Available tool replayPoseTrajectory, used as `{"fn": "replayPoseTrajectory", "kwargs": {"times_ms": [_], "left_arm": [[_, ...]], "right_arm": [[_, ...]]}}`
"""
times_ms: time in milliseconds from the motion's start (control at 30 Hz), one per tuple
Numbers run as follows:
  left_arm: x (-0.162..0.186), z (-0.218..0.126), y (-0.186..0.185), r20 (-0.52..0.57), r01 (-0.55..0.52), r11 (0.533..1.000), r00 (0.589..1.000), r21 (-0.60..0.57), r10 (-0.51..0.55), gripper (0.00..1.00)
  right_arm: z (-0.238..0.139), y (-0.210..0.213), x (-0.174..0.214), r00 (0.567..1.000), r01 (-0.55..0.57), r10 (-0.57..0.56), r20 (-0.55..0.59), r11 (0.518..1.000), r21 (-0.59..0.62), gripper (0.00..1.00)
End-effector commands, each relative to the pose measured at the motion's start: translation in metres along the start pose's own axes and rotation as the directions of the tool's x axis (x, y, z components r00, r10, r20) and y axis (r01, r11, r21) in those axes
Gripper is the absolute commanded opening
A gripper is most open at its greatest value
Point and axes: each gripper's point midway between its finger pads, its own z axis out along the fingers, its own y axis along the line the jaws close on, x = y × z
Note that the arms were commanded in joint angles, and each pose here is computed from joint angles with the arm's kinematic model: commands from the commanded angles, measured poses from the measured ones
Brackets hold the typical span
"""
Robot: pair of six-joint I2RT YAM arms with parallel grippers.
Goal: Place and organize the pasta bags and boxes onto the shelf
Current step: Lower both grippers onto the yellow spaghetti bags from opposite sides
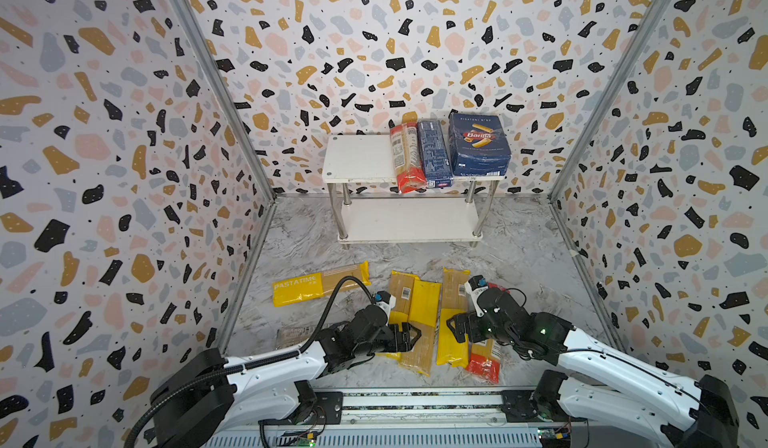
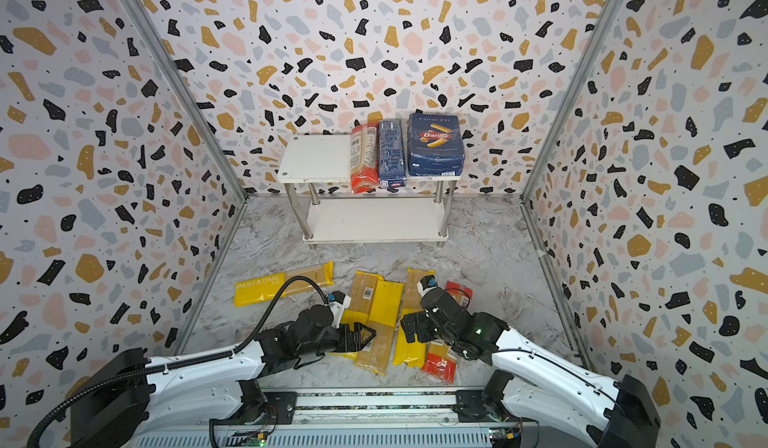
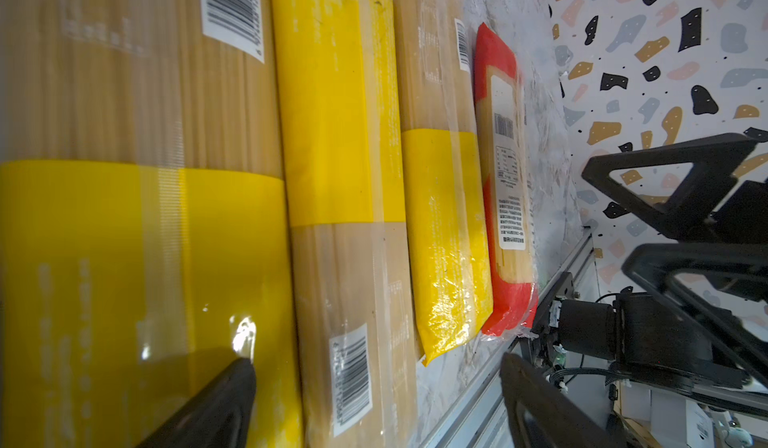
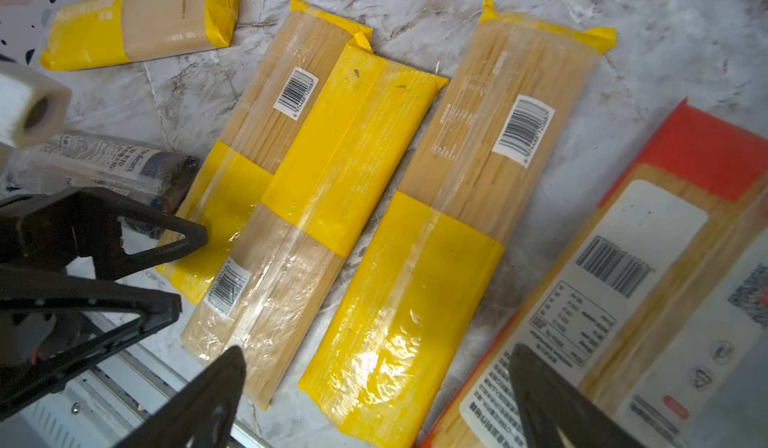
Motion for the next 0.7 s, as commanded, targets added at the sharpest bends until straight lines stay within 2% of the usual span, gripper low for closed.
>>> {"fn": "replayPoseTrajectory", "kwargs": {"times_ms": [0,167,400,667], "left_arm": [[-0.002,-0.001,-0.012,0.020,-0.004,0.998,1.000,0.060,0.003,0.92],[0.005,0.009,-0.011,-0.014,-0.010,0.998,1.000,0.061,0.011,0.91],[0.016,0.029,-0.002,-0.085,-0.042,0.999,0.995,0.016,0.043,0.90],[0.025,0.055,0.005,-0.162,-0.059,0.998,0.985,-0.016,0.056,0.88]], "right_arm": [[0.001,0.011,0.001,0.999,-0.046,0.047,0.007,0.997,-0.065,0.99],[0.001,0.015,0.013,0.998,-0.065,0.065,-0.003,0.992,-0.112,0.99],[-0.016,0.003,0.004,0.996,-0.078,0.080,0.038,0.995,-0.059,0.99],[-0.015,-0.012,0.006,0.992,-0.115,0.117,0.037,0.992,-0.051,0.99]]}}
